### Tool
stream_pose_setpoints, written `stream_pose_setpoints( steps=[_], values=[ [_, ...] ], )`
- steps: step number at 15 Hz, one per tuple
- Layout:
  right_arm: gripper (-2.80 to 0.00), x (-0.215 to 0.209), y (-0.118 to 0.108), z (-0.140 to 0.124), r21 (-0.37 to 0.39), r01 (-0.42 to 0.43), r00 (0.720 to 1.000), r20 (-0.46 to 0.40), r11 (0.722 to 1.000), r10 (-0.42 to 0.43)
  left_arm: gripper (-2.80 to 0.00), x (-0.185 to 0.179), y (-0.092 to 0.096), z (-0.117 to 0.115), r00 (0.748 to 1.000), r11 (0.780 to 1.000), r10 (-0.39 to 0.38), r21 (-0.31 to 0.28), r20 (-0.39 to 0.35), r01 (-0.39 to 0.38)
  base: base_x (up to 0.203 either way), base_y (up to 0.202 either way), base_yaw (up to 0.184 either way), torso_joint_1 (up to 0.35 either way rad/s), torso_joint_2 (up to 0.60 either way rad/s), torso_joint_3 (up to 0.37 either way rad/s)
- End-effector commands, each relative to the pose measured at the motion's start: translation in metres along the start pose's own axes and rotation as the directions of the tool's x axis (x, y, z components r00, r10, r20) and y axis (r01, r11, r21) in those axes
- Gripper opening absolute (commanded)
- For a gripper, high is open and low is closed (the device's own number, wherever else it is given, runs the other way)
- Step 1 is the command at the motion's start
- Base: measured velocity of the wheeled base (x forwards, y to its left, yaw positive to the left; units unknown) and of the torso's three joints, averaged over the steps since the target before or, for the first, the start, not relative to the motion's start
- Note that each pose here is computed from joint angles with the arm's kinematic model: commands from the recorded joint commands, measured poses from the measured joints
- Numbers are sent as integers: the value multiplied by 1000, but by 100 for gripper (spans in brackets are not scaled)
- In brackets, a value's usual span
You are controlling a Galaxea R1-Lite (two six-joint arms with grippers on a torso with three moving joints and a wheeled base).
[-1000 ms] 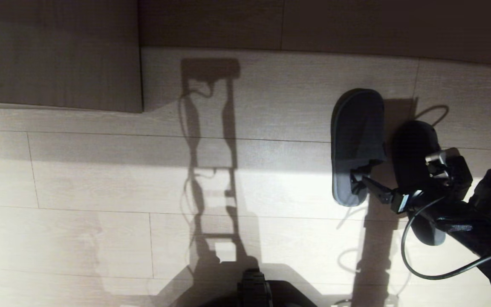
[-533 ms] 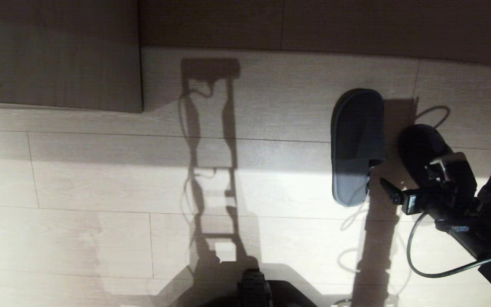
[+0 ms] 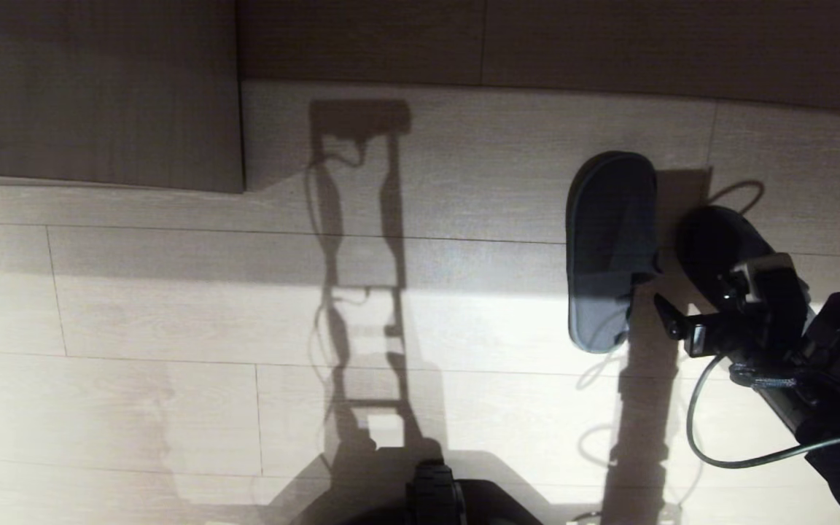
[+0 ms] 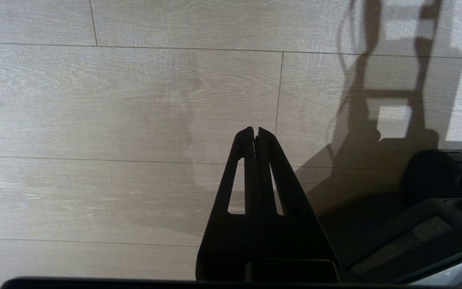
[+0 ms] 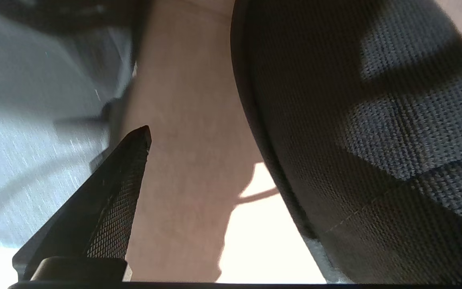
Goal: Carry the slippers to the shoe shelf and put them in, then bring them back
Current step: Place the slippers on the floor
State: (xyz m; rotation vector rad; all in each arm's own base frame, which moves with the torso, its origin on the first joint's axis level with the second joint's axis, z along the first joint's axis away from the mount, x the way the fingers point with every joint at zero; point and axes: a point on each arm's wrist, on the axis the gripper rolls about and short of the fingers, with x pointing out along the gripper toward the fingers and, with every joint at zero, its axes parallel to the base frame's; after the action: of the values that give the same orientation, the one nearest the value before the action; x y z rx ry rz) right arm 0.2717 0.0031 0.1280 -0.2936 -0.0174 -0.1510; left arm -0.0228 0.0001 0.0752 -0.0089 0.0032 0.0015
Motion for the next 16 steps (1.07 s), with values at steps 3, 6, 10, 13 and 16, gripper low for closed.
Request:
stream_pose_setpoints(
  steps=[3, 6, 10, 13, 16],
  values=[
    [0, 5, 5, 10, 38, 12, 999, 42, 999, -13, -280, 0, 0, 0, 1000, 1000, 0, 0, 2, 0, 0, 0, 0, 0, 0, 0],
    [0, 31, 11, 45, 271, 82, 978, 165, 959, -131, -280, 0, 0, 0, 1000, 1000, 0, 0, 0, 0, 0, 0, 0, 0, 0, 0],
    [0, 21, 19, 59, 305, -83, 969, 246, 949, 5, -280, 0, 0, 0, 1000, 1000, 0, 0, 0, 0, 0, 0, 0, 0, 0, 0],
    [0, 12, 18, 57, 291, -93, 972, 235, 952, 23, -280, 0, 0, 0, 1000, 1000, 0, 0, 0, 0, 0, 0, 0, 0, 0, 0],
    [0, 15, 24, 41, 278, -94, 983, 177, 956, 45, -280, 0, 0, 0, 1000, 1000, 0, -2, 1, 0, 0, 0, 0, 0, 0, 0]
  ],
)
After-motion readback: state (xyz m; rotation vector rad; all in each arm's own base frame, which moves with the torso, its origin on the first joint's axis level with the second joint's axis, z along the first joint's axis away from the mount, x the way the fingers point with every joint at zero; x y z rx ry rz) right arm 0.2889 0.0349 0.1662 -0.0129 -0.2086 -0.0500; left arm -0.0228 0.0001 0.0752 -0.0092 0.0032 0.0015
